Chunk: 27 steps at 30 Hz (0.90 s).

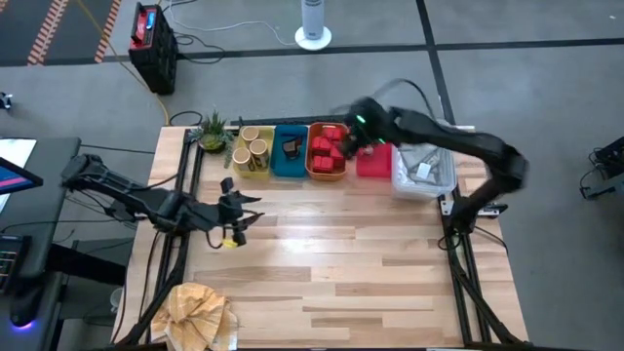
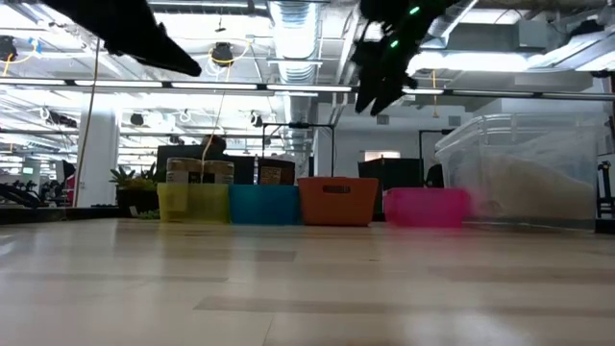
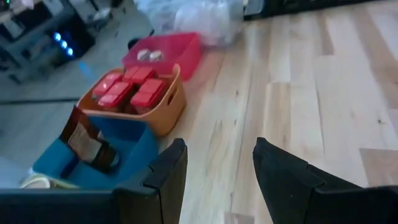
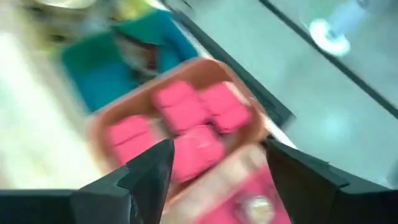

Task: Sort spices by type
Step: Return to Home Position

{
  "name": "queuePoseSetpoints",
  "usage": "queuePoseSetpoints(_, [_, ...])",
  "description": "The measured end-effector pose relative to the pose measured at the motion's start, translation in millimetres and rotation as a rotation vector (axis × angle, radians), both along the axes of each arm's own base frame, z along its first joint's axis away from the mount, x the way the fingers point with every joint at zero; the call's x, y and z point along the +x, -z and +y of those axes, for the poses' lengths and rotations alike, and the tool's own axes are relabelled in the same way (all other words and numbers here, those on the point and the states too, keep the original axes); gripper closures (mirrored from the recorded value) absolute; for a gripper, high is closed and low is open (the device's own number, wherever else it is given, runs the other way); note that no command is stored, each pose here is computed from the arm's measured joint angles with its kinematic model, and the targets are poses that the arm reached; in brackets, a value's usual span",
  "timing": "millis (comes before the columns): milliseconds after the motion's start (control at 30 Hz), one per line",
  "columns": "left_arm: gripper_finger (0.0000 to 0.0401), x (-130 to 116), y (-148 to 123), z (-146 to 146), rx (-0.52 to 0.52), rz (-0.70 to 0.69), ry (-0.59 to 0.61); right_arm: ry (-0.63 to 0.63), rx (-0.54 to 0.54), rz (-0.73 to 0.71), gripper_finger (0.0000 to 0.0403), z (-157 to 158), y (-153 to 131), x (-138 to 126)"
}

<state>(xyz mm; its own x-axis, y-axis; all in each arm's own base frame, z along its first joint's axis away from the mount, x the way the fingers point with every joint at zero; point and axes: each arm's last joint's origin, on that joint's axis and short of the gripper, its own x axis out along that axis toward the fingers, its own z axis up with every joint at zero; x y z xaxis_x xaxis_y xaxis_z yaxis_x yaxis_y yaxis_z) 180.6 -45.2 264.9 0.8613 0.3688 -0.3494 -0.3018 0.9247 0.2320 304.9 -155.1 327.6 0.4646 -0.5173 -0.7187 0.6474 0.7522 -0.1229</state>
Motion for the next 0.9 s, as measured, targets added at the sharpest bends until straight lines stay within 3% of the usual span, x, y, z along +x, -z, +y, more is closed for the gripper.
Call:
queuePoseSetpoints(200, [0.0228,-22,18,6,0.024,-0.103,0.069,-0.148,-0.067,-0.26,0.0117,66,15,-64])
queuePoseSetpoints(433, [0.0228,-46,25,19,-0.055,-0.239,0.119,-0.316,-0.102,-0.528,0.0117,130,47,-125])
queuePoseSetpoints(567, [0.0228,-59,37,24,-0.13,-0.297,0.11,-0.361,-0.134,-0.635,0.0117,151,59,-150])
queuePoseSetpoints(700, [0.0228,-68,47,26,-0.211,-0.357,0.101,-0.321,-0.188,-0.688,0.0117,161,68,-172])
queuePoseSetpoints(900, [0.0228,-73,58,28,-0.203,-0.354,0.109,-0.331,-0.197,-0.727,0.0117,169,80,-190])
